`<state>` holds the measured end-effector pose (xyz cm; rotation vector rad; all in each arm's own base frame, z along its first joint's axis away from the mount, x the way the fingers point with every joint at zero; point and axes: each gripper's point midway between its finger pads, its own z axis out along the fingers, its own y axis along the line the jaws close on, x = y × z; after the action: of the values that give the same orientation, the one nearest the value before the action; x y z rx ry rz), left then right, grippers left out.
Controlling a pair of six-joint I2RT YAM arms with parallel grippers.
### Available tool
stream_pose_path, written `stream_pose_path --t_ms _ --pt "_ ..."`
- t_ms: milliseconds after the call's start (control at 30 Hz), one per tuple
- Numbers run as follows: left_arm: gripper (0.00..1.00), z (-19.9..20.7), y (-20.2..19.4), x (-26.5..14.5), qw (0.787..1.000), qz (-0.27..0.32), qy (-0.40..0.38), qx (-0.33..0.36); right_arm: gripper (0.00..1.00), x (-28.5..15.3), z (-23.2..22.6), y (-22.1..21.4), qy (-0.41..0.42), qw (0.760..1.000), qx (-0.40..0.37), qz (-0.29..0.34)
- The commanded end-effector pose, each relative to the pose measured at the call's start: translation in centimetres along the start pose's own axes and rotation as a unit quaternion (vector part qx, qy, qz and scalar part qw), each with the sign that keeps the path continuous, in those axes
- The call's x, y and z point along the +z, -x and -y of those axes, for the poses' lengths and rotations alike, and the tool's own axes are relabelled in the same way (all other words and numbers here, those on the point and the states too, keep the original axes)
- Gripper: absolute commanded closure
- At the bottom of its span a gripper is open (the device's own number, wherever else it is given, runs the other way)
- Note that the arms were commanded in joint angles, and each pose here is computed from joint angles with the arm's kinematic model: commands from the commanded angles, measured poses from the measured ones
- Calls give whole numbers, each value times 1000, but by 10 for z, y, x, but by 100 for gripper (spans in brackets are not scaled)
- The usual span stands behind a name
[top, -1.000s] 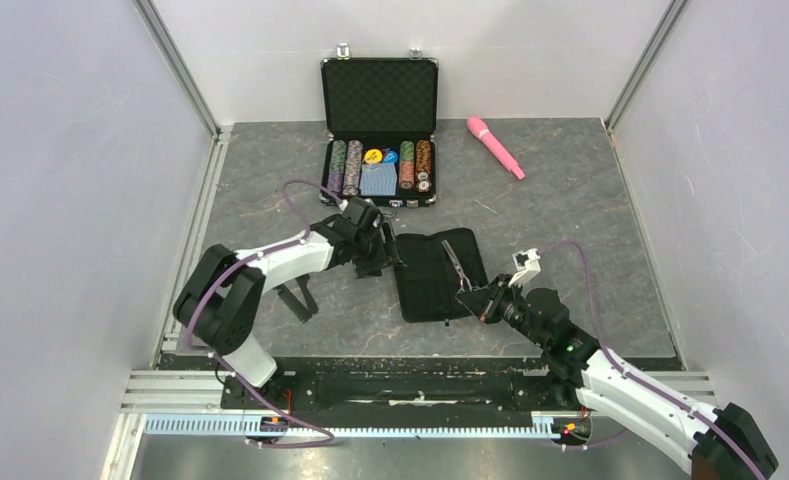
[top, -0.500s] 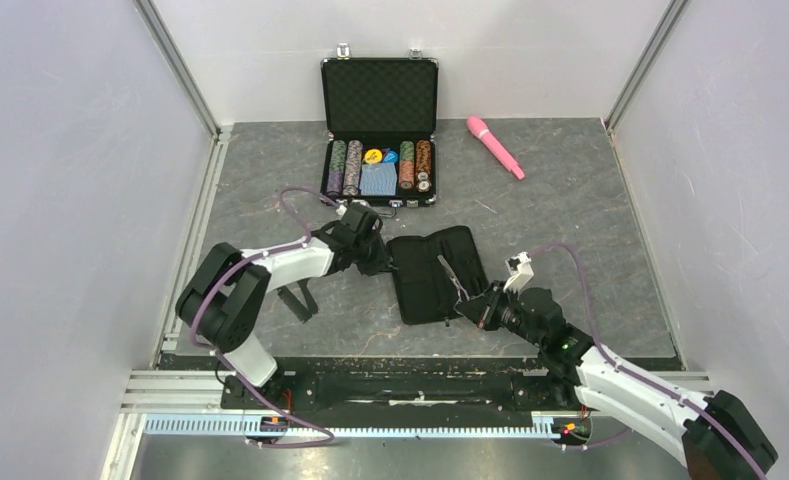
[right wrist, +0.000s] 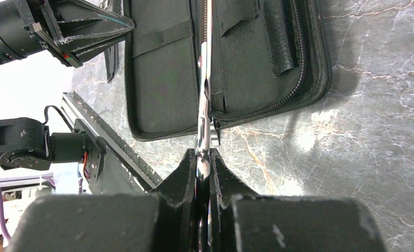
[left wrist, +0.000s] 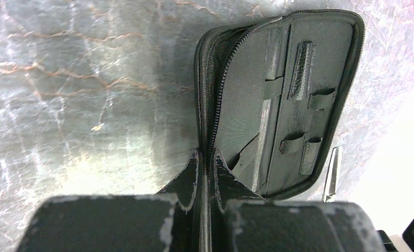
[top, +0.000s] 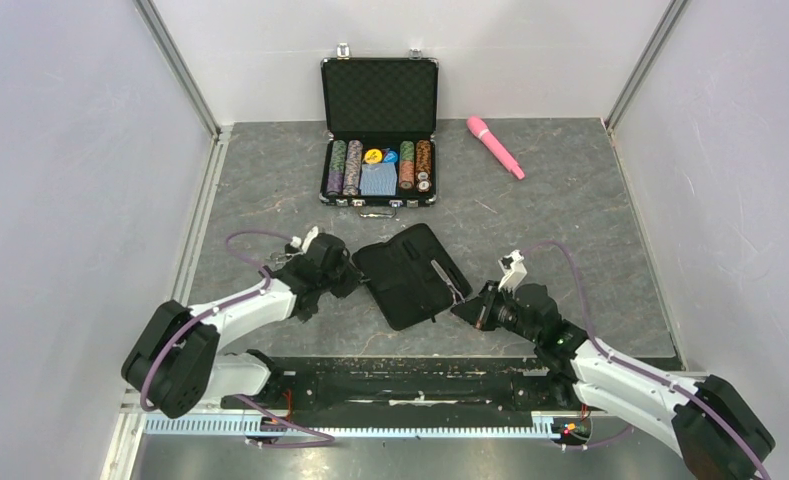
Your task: Sort the hair-cutting tools
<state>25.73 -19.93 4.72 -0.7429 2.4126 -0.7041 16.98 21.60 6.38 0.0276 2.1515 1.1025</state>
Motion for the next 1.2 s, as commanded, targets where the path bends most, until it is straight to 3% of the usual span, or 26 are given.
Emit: stream_pose_path --t_ms 0,433,600,1167 --pt "98 -3 11 -5 997 38 -7 -62 100 3 -30 17 51 999 5 12" --pt "98 -3 5 -5 998 23 -12 -54 100 0 -25 -9 68 994 76 -46" --pt "98 0 6 -7 998 25 -16 -51 100 -3 -21 -10 77 991 105 -41" --pt "98 6 14 -12 998 39 -18 -44 100 -7 10 -32 15 985 151 -84"
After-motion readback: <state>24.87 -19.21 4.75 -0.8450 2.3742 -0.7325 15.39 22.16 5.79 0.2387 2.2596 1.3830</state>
